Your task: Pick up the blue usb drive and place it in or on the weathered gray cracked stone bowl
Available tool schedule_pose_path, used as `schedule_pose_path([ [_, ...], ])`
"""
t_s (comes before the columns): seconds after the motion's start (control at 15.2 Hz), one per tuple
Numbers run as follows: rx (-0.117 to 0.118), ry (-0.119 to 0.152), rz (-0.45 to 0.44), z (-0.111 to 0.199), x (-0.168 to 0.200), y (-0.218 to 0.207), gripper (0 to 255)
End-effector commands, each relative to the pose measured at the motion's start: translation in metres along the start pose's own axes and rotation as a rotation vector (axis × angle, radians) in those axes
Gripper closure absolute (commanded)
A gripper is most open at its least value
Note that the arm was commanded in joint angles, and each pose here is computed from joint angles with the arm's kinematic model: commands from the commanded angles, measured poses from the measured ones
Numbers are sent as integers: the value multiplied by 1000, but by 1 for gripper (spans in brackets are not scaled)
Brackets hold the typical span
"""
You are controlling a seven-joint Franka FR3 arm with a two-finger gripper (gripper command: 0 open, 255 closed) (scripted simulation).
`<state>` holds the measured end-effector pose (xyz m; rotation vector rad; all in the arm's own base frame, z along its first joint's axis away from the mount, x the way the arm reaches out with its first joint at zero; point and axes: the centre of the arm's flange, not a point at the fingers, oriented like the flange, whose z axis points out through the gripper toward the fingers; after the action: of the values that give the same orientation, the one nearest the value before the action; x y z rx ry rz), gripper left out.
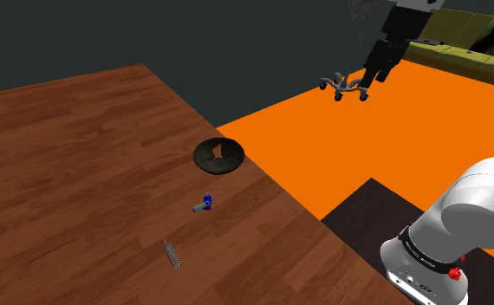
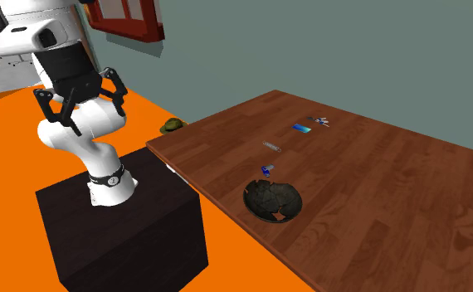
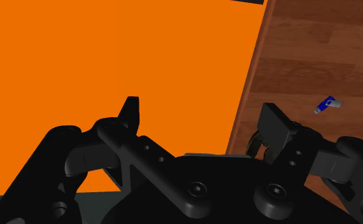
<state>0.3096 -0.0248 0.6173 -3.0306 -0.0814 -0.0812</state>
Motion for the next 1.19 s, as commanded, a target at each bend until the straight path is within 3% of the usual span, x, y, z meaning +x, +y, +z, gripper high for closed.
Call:
schedule_pose_path([
  [0.0, 0, 0, 0, 0, 0, 0, 0],
  [1.12, -46, -19, 87, 127, 49, -186, 0],
])
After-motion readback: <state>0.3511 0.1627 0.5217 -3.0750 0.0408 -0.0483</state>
